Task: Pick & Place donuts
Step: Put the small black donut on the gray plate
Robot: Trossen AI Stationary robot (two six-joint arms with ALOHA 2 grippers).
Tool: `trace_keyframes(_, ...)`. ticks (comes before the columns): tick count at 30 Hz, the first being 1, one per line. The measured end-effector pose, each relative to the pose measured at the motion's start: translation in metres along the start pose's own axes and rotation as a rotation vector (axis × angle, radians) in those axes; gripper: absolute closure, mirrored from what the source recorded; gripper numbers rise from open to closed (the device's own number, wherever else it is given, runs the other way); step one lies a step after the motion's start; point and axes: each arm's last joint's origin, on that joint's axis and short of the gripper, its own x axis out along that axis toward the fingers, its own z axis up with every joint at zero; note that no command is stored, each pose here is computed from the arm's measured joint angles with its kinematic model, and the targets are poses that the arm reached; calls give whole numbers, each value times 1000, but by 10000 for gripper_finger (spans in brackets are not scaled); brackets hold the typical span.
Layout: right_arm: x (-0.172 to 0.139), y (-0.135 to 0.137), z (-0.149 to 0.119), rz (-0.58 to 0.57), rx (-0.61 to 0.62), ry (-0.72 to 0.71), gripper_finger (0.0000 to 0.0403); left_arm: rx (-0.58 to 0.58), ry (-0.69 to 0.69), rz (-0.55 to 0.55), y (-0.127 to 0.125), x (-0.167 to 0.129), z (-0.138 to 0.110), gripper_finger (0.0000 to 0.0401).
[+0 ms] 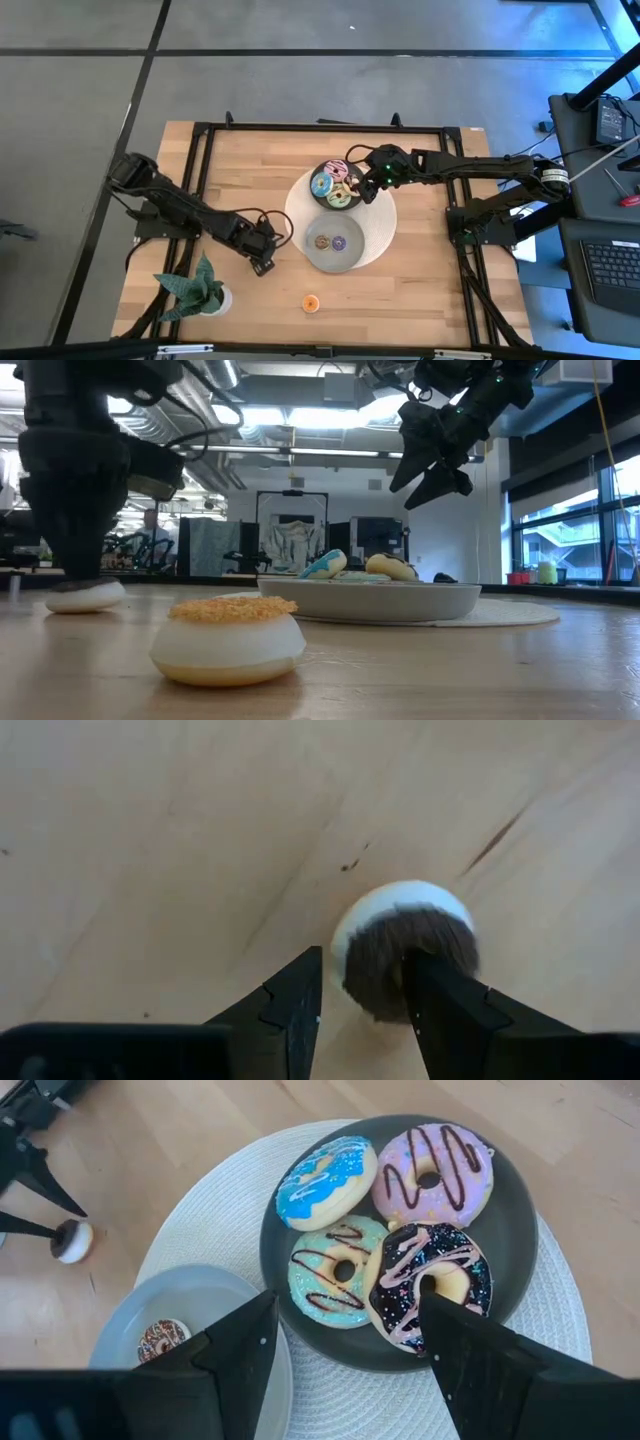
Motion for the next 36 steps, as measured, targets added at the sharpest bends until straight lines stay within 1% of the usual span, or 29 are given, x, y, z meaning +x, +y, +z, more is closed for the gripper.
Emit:
trace_keyframes(4, 0, 0, 0, 0, 0, -1, 159, 1, 34, 11, -1, 9, -1, 271)
trace_keyframes(7, 0, 0, 0, 0, 0, -1, 159, 1, 40, 13, -1, 10, -1, 282)
trace_keyframes(14, 0, 0, 0, 0, 4, 0, 159, 26, 36, -18, -6, 7, 2, 333)
trace_keyframes(18, 0, 0, 0, 0, 31, 0, 159, 63, 10, -50, -13, 1, 11, 356)
trace_keyframes(21, 0, 0, 0, 0, 26, 0, 159, 92, -39, -67, -18, -7, 25, 364)
trace_keyframes(26, 0, 0, 0, 1, 26, 1, 159, 137, -171, -70, -21, -24, 61, 366)
trace_keyframes(31, 0, 0, 0, 1, 26, 1, 159, 185, -305, -86, -15, -38, 102, 364)
trace_keyframes(35, 0, 0, -1, -1, 24, 7, 159, 223, -391, -115, -9, -43, 128, 366)
trace_keyframes(36, 0, 0, -1, -3, 24, 11, 159, 236, -393, -118, -7, -42, 133, 367)
